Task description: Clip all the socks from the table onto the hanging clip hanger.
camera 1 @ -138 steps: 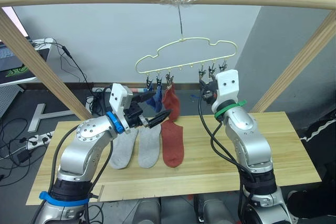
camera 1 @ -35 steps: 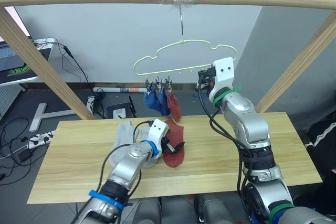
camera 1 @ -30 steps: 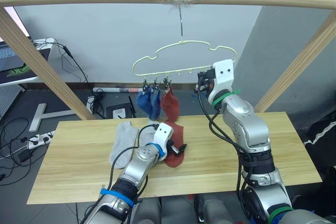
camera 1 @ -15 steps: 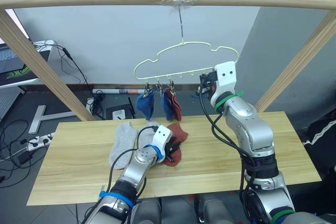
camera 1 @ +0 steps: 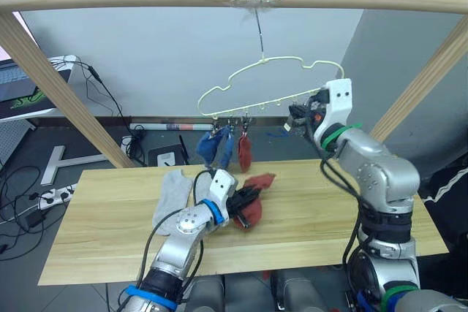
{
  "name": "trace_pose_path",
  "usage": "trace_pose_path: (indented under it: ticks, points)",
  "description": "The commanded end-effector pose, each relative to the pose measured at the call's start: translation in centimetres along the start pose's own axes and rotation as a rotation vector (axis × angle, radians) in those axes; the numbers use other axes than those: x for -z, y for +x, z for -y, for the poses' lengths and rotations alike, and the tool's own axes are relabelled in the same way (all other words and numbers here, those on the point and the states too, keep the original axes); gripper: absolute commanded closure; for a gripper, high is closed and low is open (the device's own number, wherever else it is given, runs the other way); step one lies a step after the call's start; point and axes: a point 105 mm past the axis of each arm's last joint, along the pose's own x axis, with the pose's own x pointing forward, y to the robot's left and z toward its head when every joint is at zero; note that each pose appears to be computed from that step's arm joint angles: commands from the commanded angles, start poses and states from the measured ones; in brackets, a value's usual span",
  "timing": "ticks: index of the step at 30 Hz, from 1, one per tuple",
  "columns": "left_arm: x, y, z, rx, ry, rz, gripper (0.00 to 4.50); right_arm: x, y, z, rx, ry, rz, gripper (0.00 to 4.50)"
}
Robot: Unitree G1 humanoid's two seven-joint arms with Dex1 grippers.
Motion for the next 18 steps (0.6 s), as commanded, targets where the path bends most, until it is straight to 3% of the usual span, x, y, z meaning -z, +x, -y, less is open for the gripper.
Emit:
trace_pose_path:
  ticks: [1, 7, 18]
  points:
    - [-3.6, 0.0, 0.9, 0.045, 0.144, 0.142, 4.47, 0.6, -0.6, 1.5, 0.03, 0.128, -0.082, 4.5]
    - [-7.1, 0.0, 1.2, 0.036, 0.298, 0.289, 4.47, 0.1, -1.0, 2.3, 0.015, 0.285, -0.155, 4.5]
    - [-8.3, 0.9, 1.1, 0.003, 0.31, 0.351, 4.47, -0.2, -1.5, 1.9, -0.04, 0.386, -0.184, 4.5]
